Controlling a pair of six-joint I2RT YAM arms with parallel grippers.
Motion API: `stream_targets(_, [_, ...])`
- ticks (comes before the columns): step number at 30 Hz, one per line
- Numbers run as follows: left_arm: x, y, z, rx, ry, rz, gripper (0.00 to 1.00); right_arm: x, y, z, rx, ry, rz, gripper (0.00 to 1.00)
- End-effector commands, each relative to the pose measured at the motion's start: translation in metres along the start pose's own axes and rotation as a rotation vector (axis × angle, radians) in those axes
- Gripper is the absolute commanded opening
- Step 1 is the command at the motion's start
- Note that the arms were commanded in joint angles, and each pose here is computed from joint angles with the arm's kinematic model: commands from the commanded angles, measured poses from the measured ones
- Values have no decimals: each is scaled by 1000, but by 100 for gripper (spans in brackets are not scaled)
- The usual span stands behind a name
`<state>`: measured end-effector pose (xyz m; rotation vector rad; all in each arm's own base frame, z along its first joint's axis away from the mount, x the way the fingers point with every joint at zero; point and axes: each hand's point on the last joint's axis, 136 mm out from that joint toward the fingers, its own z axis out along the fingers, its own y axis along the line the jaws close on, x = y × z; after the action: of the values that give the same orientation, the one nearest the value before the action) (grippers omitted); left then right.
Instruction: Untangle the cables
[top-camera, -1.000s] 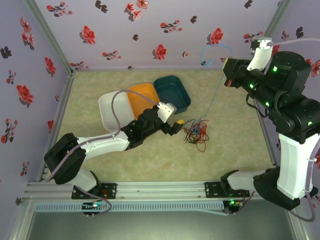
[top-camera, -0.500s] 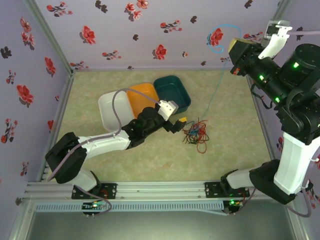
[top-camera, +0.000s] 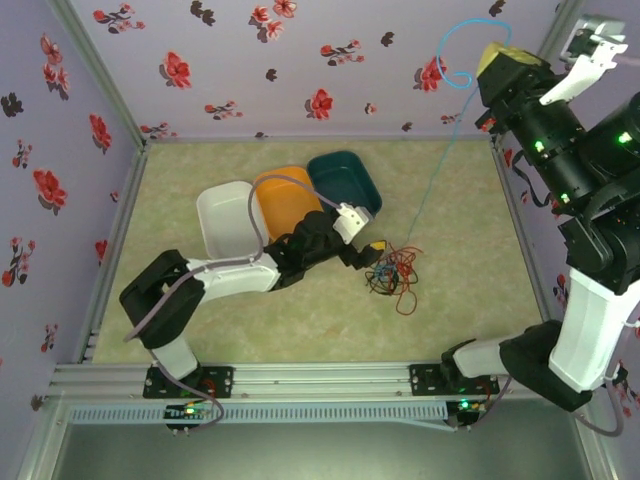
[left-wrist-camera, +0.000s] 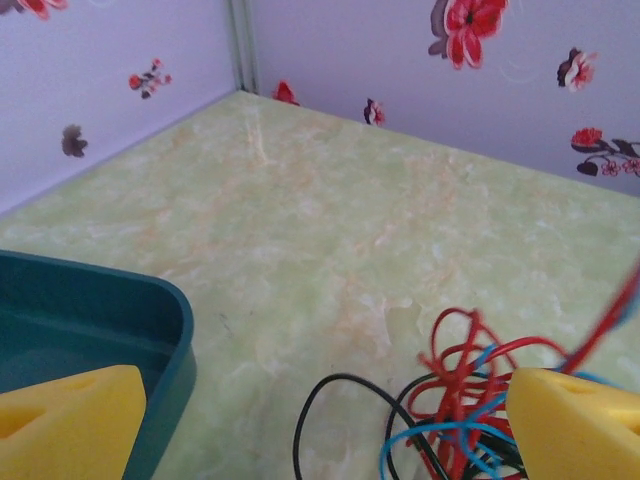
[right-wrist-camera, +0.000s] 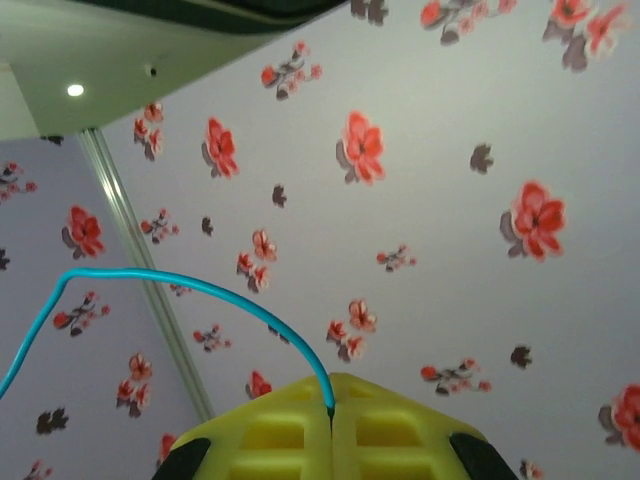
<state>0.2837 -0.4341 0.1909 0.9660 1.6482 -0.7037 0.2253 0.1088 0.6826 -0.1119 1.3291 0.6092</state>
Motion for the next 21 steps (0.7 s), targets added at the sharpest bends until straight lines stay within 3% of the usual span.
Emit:
stream_targets(1, [9, -10, 15, 47, 25, 14, 92, -49, 5, -19, 0, -184, -35, 0])
stream_targets(9, [30, -28, 41, 129, 78, 7, 84, -64, 9, -18, -16, -250, -29, 0])
stream_targets(13, [31, -36, 48, 157, 82, -8, 59, -71, 12, -16, -29, -279, -16, 0])
stream_targets(16, [30, -41, 47, 168, 82, -10, 48, -74, 14, -15, -39, -294, -13, 0])
stream_targets(19, [20, -35, 37, 132, 61, -10, 49, -70, 13, -12, -36, -278, -10, 0])
stream_targets(21, [8, -30, 26, 101, 21, -7, 58, -65, 12, -10, -32, -259, -10, 0])
